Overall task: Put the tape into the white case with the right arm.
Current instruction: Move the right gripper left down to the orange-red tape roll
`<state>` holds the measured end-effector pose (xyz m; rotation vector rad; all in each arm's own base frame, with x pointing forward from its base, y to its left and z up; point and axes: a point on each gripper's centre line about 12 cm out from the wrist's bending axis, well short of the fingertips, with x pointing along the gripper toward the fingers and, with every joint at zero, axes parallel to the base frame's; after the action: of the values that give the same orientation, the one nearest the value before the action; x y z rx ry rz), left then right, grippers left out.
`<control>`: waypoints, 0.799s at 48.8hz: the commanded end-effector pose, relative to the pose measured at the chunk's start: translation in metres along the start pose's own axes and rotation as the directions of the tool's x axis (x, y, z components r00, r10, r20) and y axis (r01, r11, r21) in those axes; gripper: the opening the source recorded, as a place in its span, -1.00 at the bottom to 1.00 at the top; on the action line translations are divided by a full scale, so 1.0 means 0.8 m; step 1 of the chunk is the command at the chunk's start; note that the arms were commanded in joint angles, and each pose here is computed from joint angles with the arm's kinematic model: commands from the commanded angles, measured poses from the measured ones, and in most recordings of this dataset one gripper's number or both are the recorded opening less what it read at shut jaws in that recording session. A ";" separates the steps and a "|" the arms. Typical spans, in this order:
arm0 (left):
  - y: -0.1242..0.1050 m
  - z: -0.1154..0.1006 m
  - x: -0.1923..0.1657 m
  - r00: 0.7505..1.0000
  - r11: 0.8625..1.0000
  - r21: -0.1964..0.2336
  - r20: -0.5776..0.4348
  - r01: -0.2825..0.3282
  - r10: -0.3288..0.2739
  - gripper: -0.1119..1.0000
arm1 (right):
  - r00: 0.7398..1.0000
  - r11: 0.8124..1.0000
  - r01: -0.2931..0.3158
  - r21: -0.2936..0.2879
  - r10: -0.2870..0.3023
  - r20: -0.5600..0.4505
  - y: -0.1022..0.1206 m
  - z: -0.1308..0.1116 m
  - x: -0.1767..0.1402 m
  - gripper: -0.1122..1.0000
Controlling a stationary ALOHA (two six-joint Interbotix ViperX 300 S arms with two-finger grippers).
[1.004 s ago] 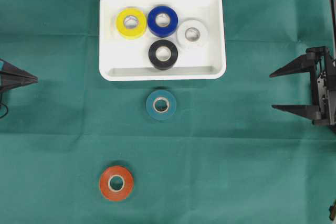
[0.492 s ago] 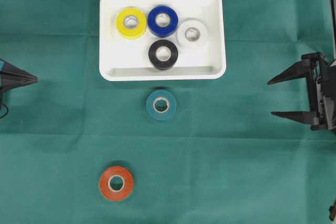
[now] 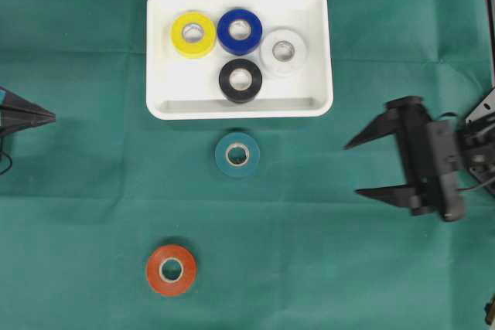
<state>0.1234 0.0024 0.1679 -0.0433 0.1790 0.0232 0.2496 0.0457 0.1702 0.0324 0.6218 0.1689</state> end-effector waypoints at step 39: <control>0.000 0.006 0.000 1.000 1.000 0.001 0.011 -0.001 0.001 -0.79 | 0.998 1.000 -0.022 -0.009 0.022 0.058 0.015 0.156 0.204 0.36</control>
<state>0.1234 0.0022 0.1679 -0.0447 0.1790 0.0217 0.4365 0.0800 0.1607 0.0332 0.6187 0.1773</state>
